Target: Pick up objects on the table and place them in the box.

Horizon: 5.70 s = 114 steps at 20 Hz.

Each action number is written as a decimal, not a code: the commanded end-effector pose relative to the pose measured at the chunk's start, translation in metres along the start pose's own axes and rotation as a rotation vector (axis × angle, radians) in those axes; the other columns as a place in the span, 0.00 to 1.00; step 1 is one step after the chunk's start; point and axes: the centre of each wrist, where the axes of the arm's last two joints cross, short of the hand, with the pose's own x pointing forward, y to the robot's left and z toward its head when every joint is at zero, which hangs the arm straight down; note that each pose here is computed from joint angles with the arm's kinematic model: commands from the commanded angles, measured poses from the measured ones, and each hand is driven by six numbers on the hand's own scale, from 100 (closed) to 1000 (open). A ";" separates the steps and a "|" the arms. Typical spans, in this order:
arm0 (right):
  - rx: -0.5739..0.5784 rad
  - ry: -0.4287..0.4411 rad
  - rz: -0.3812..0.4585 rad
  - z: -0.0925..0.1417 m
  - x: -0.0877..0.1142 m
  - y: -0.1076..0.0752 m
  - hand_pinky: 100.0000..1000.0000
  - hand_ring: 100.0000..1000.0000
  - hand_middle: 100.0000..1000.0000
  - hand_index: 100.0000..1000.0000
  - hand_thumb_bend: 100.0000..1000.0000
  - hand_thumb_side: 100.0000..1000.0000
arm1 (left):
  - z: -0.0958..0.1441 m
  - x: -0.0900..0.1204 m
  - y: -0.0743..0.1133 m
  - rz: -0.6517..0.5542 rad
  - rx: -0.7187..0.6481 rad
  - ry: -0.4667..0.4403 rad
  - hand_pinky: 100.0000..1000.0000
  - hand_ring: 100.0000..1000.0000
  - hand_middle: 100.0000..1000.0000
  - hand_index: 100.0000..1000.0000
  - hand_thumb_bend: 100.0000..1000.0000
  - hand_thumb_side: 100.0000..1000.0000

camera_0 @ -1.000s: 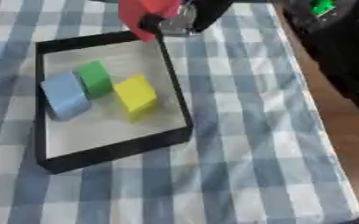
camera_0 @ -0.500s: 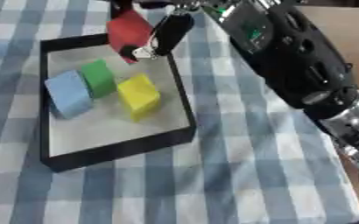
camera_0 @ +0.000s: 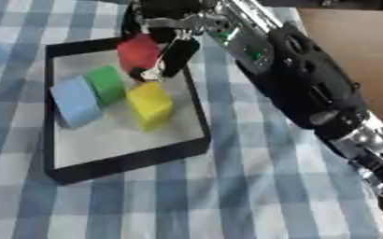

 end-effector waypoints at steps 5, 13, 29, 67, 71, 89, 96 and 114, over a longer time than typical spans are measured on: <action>0.020 0.003 0.030 0.000 -0.002 0.006 0.84 0.81 0.71 0.83 0.25 0.66 | -0.006 0.009 0.003 -0.006 -0.010 -0.041 0.62 0.75 0.71 0.81 0.40 0.53; -0.017 0.015 0.098 0.008 -0.004 -0.002 0.95 0.92 0.83 0.94 0.20 0.64 | -0.005 0.008 0.003 -0.007 -0.013 -0.035 0.62 0.75 0.71 0.81 0.41 0.53; -0.508 0.069 -0.245 0.088 0.016 -0.061 0.91 0.80 0.76 0.89 0.00 0.08 | 0.000 0.002 0.008 -0.027 0.013 -0.013 0.62 0.75 0.70 0.81 0.41 0.52; -1.279 0.291 -1.021 0.253 0.020 0.082 0.93 0.73 0.72 0.84 0.00 0.49 | -0.001 -0.006 -0.003 0.000 -0.060 0.028 0.61 0.75 0.73 0.82 0.43 0.52; -1.280 0.310 -1.023 0.254 0.021 0.087 0.93 0.73 0.72 0.83 0.00 0.49 | -0.016 -0.003 0.002 -0.089 -0.119 -0.002 0.62 0.75 0.73 0.83 0.44 0.51; -1.237 0.360 -1.018 0.259 0.023 0.094 0.93 0.72 0.71 0.83 0.00 0.49 | -0.059 0.005 0.053 -0.760 -0.813 0.136 0.72 0.78 0.78 0.88 0.56 0.51; -1.229 0.373 -1.018 0.261 0.024 0.095 0.93 0.72 0.70 0.83 0.00 0.49 | -0.044 0.019 0.043 -0.821 -0.889 0.245 0.75 0.80 0.79 0.89 0.60 0.47; -1.231 0.418 -1.020 0.266 0.025 0.101 0.93 0.71 0.70 0.81 0.00 0.49 | -0.019 0.017 0.037 -0.871 -1.060 0.436 0.79 0.81 0.78 0.87 0.81 0.44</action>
